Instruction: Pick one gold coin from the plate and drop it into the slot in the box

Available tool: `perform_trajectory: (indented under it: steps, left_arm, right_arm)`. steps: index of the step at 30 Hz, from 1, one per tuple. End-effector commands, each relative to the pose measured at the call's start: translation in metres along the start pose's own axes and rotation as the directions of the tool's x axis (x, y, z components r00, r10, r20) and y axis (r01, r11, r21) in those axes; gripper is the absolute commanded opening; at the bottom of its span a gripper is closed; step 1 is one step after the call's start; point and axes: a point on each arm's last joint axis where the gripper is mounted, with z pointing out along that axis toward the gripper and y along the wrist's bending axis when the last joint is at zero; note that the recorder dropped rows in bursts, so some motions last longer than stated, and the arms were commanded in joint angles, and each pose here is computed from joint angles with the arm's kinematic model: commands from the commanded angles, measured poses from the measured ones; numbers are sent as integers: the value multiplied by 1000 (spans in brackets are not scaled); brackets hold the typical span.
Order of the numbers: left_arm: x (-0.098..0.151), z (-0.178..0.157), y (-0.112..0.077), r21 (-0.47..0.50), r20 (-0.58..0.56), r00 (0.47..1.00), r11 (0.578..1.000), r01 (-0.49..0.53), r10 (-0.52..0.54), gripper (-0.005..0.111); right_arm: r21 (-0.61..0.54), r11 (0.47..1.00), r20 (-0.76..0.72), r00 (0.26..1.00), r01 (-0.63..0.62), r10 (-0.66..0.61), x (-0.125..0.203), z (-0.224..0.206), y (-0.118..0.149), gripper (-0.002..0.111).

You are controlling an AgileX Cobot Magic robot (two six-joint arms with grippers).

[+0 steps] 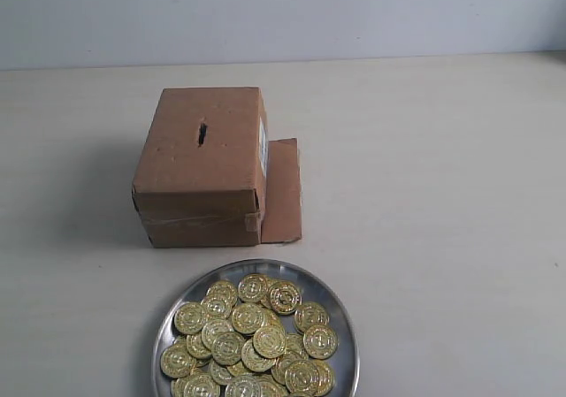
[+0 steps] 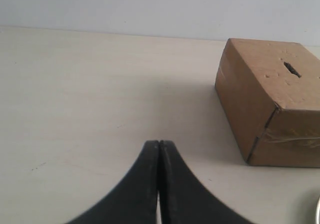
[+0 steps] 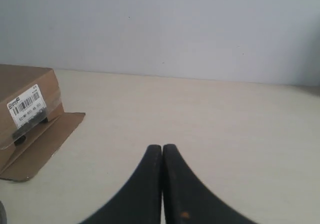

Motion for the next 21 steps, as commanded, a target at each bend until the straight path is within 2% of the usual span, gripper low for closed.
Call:
perform_trajectory:
  steps: [1, 8, 16, 21]
  left_arm:
    - [-1, 0, 0, 3, 17, 1000, 1000, 1, -1, 0]
    - [-1, 0, 0, 3, 17, 1000, 1000, 1, -1, 0]
    - [-2, 0, 0, 3, 19, 1000, 1000, 6, -6, 0]
    - [-2, 0, 0, 4, 27, 1000, 1000, 6, -6, 0]
  right_arm:
    - [2, 1000, 21, 999, -30, 30, 0, 0, 0, 0]
    - [3, 999, 34, 999, -40, 40, -1, 0, 0, 0]
    - [-53, 960, 71, 958, -273, 277, -6, 0, 3, 0]
    - [-57, 956, 71, 954, -288, 292, -6, 0, 3, 0]
